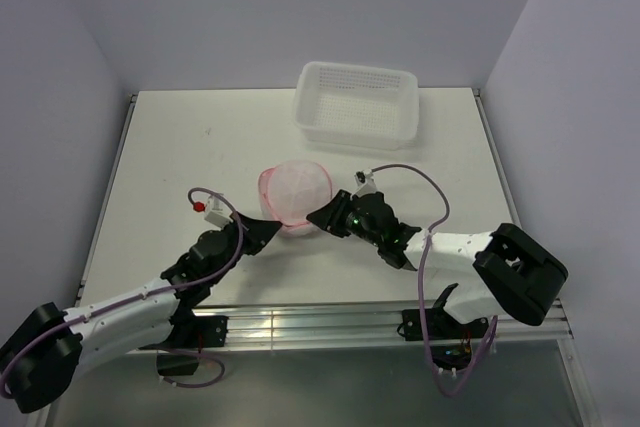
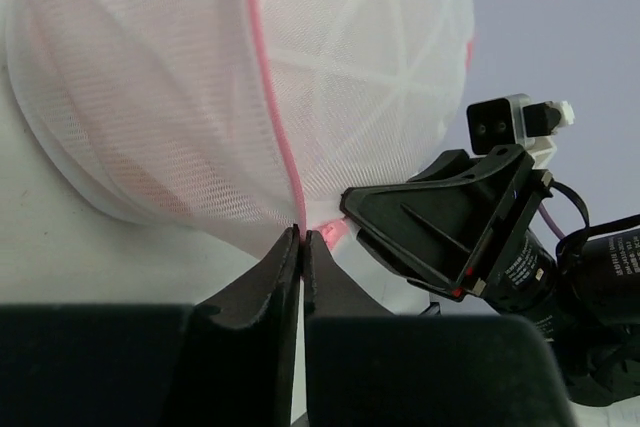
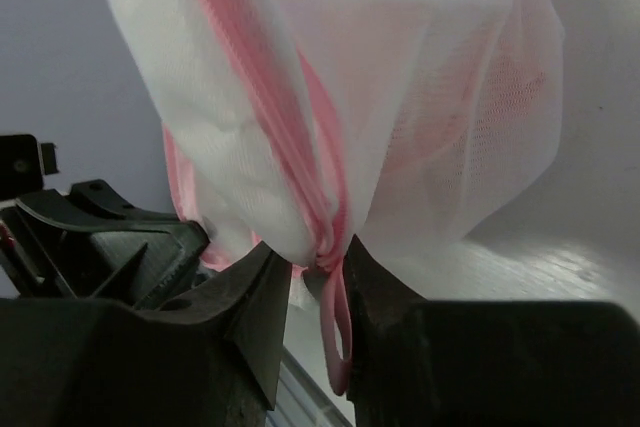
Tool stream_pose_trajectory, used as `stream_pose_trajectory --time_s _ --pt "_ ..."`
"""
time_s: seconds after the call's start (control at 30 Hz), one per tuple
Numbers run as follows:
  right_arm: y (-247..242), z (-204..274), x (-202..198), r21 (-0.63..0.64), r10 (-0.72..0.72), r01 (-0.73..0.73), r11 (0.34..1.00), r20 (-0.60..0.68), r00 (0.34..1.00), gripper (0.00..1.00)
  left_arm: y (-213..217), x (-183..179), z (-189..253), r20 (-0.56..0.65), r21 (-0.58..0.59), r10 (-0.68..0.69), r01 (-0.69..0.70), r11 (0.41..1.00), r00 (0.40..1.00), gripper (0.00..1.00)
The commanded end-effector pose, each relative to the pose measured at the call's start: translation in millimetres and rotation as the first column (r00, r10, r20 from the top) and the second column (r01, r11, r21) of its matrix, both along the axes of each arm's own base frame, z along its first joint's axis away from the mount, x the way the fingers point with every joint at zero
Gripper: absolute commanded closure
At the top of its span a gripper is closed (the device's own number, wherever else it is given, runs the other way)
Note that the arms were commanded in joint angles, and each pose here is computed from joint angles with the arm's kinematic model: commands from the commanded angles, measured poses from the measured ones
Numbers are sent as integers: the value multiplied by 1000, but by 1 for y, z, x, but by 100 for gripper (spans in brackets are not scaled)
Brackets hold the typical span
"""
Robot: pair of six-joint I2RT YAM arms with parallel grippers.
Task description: Place the bra in the laundry bag and zip it closed
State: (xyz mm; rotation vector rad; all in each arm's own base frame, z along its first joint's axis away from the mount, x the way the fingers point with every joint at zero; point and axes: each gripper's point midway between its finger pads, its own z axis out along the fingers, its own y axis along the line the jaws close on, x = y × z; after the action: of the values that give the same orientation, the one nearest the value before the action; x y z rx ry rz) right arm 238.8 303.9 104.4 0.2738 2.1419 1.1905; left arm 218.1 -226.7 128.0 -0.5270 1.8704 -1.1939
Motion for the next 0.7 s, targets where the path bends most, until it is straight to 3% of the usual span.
stream_pose_trajectory --time_s 0.0,0.23,0.3,0.37,0.53,0.67 --pt "15 44 15 108 -14 2 994 113 993 70 5 1 6 23 11 24 -25 1000 999 89" --pt "11 46 15 87 -14 0 996 159 987 81 22 3 20 48 189 44 -52 981 998 53" --pt "10 42 18 70 -27 15 997 170 985 81 30 -2 13 25 284 30 -36 958 999 48" --pt "10 40 18 54 -16 6 999 182 983 81 33 -5 31 53 326 12 -29 945 999 50" --pt "9 38 16 11 -4 1 1000 219 976 81 8 -10 73 106 395 -112 62 917 988 65" --pt "9 39 13 -1 15 -15 1000 231 973 84 -20 -1 89 179 524 -218 95 846 959 72"
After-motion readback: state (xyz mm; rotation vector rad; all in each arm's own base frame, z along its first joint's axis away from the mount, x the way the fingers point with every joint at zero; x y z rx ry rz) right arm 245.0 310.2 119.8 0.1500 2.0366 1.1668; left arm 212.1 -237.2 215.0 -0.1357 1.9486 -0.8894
